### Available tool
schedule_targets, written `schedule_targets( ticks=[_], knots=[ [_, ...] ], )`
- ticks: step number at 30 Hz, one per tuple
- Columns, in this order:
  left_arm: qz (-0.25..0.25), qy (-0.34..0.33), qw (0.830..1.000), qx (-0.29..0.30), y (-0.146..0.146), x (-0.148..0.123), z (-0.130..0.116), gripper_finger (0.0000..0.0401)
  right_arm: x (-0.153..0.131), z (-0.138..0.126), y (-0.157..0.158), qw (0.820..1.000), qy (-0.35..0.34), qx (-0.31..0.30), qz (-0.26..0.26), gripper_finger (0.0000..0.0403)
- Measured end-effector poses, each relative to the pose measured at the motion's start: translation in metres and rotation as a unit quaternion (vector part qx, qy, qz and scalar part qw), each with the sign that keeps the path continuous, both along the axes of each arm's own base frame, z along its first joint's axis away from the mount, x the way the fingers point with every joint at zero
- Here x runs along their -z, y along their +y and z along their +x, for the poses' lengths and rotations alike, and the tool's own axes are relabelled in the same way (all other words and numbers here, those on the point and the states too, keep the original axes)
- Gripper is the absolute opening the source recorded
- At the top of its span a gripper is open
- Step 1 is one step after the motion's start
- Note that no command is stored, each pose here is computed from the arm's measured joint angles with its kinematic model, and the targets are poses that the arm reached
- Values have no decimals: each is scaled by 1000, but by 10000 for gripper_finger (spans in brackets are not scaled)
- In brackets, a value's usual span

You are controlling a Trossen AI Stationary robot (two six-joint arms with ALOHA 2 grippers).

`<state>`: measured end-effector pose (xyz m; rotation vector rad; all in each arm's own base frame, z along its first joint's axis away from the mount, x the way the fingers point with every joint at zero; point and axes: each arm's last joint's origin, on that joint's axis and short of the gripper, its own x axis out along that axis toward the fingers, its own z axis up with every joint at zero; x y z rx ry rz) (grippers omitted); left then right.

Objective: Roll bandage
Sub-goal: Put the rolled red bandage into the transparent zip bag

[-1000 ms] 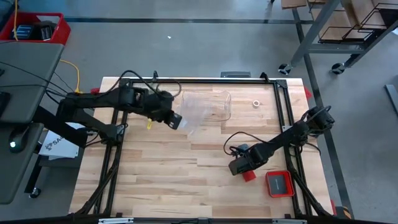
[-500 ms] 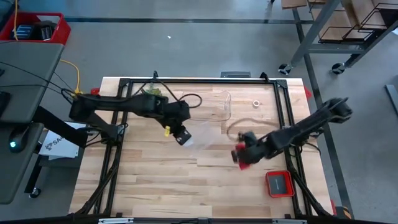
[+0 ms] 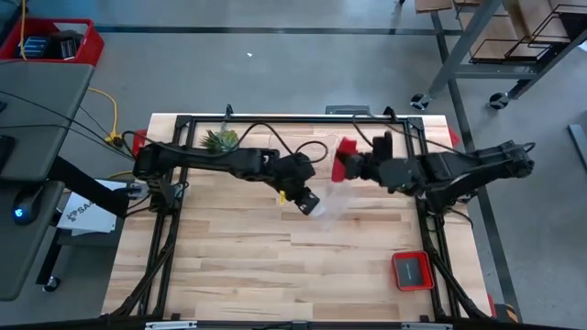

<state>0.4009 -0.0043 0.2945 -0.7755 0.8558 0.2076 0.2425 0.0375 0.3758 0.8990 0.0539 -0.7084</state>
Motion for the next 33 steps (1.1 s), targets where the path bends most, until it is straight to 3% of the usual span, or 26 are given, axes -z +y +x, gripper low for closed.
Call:
schedule_targets(
  ticks=[5, 9, 15, 26, 33],
  knots=[
    [20, -38, 999, 11, 0, -20, 18, 0, -4, 3, -5, 1000, 19, -10, -17, 35],
    [41, -64, 997, -7, 6, -40, 18, 0, -3, 3, -5, 1000, 22, -12, -8, 35],
    [44, -70, 996, -16, 17, -45, 17, 0, -1, 5, -2, 999, 28, -27, -5, 35],
    [-23, -79, 997, -11, 36, -47, 17, 0, -13, 5, 4, 996, 7, -61, -60, 35],
    [-81, -135, 988, 9, 40, -59, 21, 0, -13, 3, 4, 993, 30, -74, -87, 35]
  ],
)
